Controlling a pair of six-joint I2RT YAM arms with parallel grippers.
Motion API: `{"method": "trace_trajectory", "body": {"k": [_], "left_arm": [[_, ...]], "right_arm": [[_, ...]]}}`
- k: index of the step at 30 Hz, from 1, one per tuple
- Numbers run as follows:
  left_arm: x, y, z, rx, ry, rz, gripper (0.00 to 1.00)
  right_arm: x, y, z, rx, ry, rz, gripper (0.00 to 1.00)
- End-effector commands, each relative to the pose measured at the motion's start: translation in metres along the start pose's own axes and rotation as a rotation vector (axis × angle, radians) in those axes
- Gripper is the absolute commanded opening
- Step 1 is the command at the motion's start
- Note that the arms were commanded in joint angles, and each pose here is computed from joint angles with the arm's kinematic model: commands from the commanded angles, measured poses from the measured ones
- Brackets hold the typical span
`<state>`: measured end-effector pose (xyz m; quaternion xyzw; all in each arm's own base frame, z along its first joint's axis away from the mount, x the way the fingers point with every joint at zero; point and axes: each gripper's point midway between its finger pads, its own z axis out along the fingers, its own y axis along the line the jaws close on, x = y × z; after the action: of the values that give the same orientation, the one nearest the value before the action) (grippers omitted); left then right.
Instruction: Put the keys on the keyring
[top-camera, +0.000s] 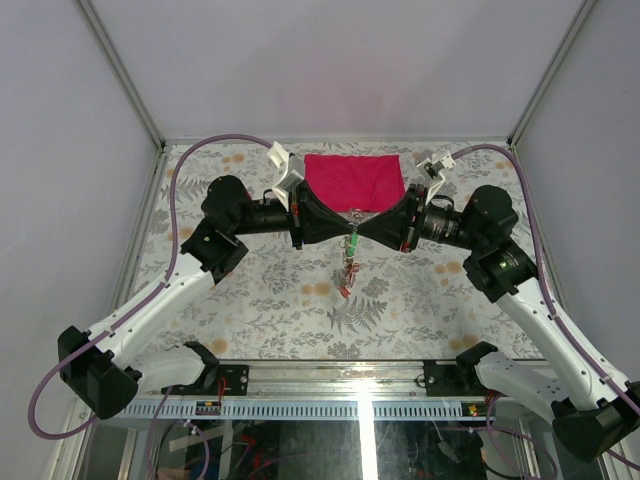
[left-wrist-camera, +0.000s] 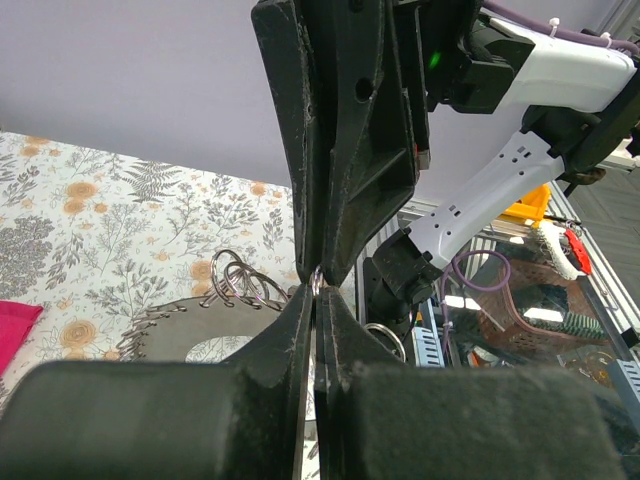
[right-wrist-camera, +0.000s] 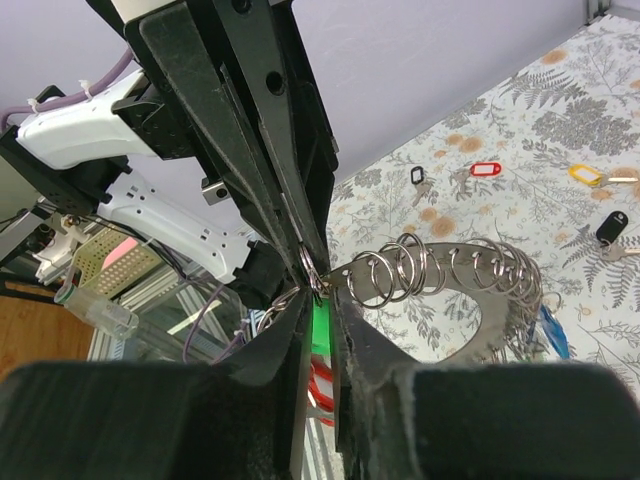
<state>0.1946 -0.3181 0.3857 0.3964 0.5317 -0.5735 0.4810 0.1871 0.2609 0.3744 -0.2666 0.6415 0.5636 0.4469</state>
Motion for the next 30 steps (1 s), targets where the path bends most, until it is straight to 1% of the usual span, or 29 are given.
{"method": "trace_trajectory", "body": {"k": [1,5,8,13,21,25,30], "left_arm": [[-0.031,-0.012,-0.001,0.032,-0.077,0.095,0.0],[-0.029,-0.011,-0.001,0.03,-0.073,0.091,0.0],[-0.029,-0.011,-0.002,0.026,-0.072,0.093,0.0],[-0.027,-0.01,-0.002,0.022,-0.067,0.091,0.0],[-0.029,-0.012,-0.003,0.023,-0.07,0.093,0.0],[-0.028,-0.013,-0.004,0.022,-0.071,0.093,0.0],[-0.027,-0.013,-0.002,0.03,-0.066,0.089,0.0]], "right_arm": [[-0.01,0.009,0.0,-0.044,-0.033,-0.032,0.14],[-0.013,0.011,-0.001,-0.049,-0.049,-0.035,0.04],[-0.015,0.011,-0.002,-0.036,-0.053,-0.042,0.0],[-0.02,0.008,-0.008,0.027,-0.052,-0.083,0.0],[-0.018,-0.001,-0.014,0.111,-0.009,-0.123,0.0],[-0.016,-0.003,-0.014,0.124,0.01,-0.114,0.0],[-0.006,-0.006,-0.009,0.105,0.067,-0.061,0.0]]}}
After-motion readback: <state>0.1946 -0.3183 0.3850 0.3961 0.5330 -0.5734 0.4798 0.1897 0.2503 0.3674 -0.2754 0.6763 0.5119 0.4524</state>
